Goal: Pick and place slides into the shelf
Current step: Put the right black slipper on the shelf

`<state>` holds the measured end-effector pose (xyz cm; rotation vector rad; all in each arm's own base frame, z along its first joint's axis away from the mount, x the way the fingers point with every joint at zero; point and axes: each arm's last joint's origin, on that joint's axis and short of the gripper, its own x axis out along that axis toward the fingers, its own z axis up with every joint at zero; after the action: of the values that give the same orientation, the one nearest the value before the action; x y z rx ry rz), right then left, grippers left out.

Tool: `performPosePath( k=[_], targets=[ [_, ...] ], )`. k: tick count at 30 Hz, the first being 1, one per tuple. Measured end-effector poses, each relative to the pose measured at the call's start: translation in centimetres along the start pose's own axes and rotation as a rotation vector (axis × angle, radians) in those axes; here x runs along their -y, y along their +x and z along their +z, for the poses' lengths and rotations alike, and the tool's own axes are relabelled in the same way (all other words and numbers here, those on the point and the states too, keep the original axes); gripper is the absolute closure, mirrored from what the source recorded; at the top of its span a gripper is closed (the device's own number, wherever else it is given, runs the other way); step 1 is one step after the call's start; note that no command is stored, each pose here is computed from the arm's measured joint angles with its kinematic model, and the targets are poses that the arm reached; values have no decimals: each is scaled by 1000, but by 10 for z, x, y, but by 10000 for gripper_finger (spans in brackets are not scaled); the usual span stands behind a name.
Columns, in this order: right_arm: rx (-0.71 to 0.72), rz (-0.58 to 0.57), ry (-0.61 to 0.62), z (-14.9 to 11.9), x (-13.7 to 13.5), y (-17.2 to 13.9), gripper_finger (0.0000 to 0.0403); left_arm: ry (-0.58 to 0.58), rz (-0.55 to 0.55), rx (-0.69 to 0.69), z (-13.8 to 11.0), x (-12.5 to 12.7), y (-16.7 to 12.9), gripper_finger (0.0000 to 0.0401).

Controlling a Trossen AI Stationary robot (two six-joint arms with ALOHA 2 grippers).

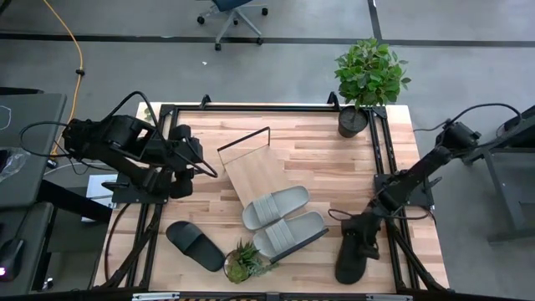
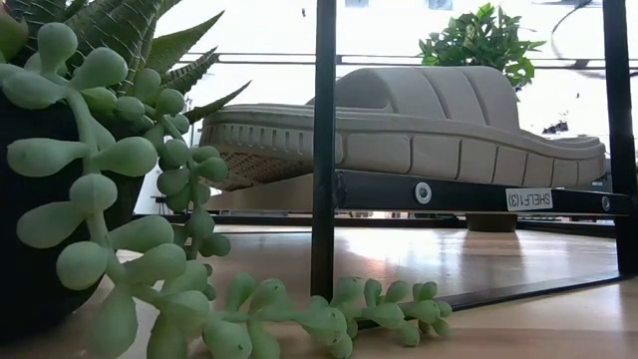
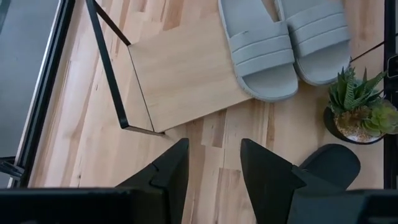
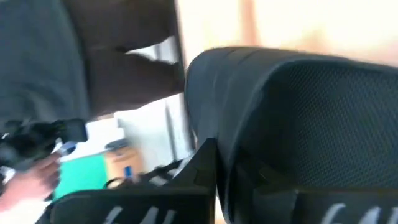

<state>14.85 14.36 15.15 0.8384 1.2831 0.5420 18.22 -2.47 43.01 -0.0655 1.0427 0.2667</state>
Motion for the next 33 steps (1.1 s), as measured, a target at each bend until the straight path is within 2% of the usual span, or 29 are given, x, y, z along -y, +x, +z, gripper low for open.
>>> performPosePath(
  k=[9, 15, 19, 25, 33],
  targets=[
    [28, 189, 21, -11, -48, -23, 401, 17, 1, 0, 0, 0, 0, 268],
    [114, 328, 22, -17, -80, -50, 402, 25, 2, 0, 0, 0, 0, 268],
    [226, 400, 0, -18, -98, -69, 402, 26, 2, 0, 0, 0, 0, 268],
    [414, 429, -56, -11, -110, -89, 402, 25, 8, 3, 0, 0, 0, 268],
    [561, 435, -89, 15, -115, -112, 403, 26, 19, 7, 0, -1, 0, 268]
  ],
)
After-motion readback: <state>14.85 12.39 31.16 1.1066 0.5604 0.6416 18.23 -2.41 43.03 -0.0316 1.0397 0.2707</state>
